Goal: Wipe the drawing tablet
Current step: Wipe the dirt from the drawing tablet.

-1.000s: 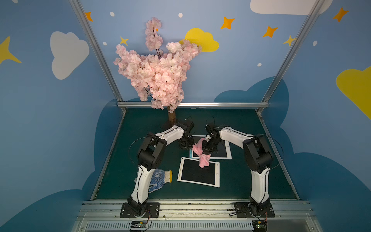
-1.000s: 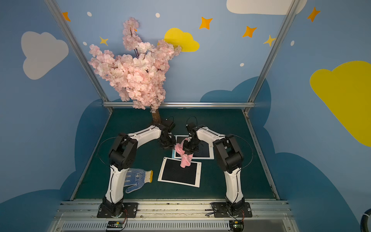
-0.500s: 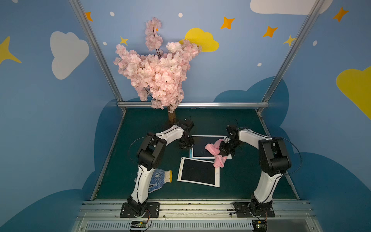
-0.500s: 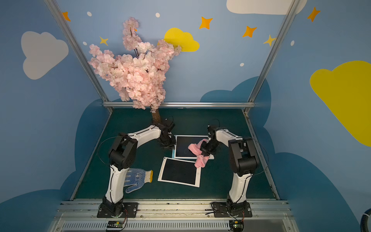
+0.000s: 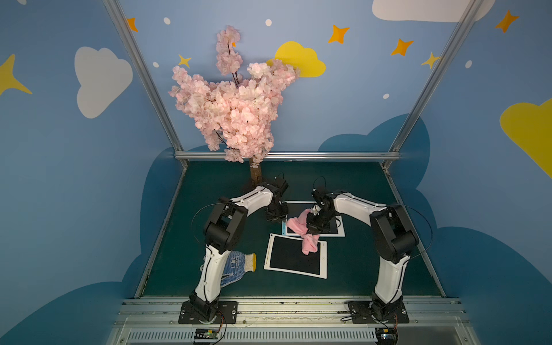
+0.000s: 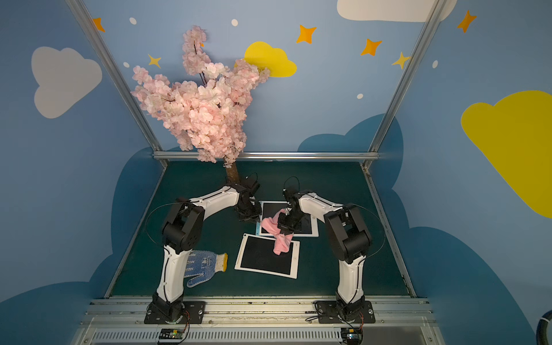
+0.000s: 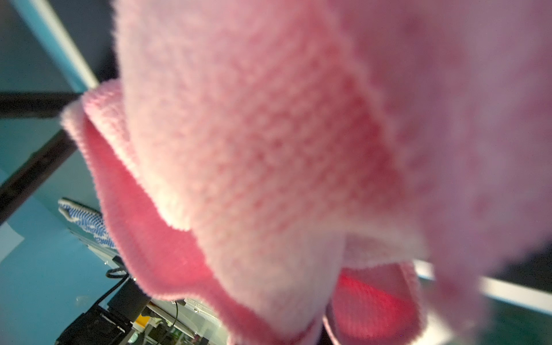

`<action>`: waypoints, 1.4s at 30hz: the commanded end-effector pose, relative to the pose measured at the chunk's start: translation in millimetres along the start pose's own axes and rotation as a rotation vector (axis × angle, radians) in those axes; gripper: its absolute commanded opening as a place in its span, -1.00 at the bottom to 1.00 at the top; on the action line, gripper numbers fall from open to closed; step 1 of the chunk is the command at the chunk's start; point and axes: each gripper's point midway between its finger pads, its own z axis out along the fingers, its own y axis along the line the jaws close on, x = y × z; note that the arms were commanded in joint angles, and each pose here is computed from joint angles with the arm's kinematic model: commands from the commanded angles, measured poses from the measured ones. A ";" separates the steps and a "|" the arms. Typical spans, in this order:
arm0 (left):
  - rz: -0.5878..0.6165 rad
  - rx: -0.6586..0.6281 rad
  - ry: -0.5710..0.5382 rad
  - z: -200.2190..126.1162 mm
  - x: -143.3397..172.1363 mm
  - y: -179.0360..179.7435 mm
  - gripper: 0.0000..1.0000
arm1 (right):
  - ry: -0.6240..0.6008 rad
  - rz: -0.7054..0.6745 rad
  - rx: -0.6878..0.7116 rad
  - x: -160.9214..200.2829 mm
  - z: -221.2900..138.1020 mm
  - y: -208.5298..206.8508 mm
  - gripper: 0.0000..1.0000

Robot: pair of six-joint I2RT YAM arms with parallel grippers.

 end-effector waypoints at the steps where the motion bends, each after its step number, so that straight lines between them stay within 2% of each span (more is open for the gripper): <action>1: -0.025 -0.074 0.046 23.1 5.8 20.9 -0.60 | 0.011 0.083 0.001 -4.3 -3.7 -12.9 -1.00; 8: -0.017 -0.075 0.047 23.0 4.8 20.5 -0.60 | -0.045 0.227 0.019 -9.1 -39.0 -106.6 -1.00; 13: -0.016 -0.076 0.046 22.7 3.5 20.4 -0.60 | -0.071 0.302 0.021 -9.6 -55.9 -149.1 -1.00; 16: -0.018 -0.077 0.049 23.2 4.0 20.6 -0.60 | -0.084 0.289 0.025 -15.4 -59.0 -144.3 -1.00; 18: -0.021 -0.077 0.051 24.1 4.1 20.7 -0.60 | -0.081 0.244 0.029 -20.7 -55.4 -123.3 -1.00; 25: -0.028 -0.072 0.053 27.0 4.0 19.6 -0.61 | -0.008 0.054 -0.003 -36.2 -8.3 -5.1 -1.00; 29: -0.026 -0.073 0.050 25.8 3.5 19.1 -0.61 | 0.020 0.047 -0.048 -42.2 7.2 27.6 -1.00; 32: -0.026 -0.075 0.049 25.2 3.5 19.6 -0.61 | 0.001 0.073 -0.042 -49.5 -0.7 15.2 -1.00; 39: -0.047 -0.069 0.058 25.9 3.9 23.9 -0.61 | -0.053 0.233 -0.007 -55.8 -39.2 -81.6 -1.00; 42: -0.054 -0.065 0.057 24.9 2.6 25.0 -0.61 | -0.062 0.263 0.011 -55.2 -46.4 -104.7 -1.00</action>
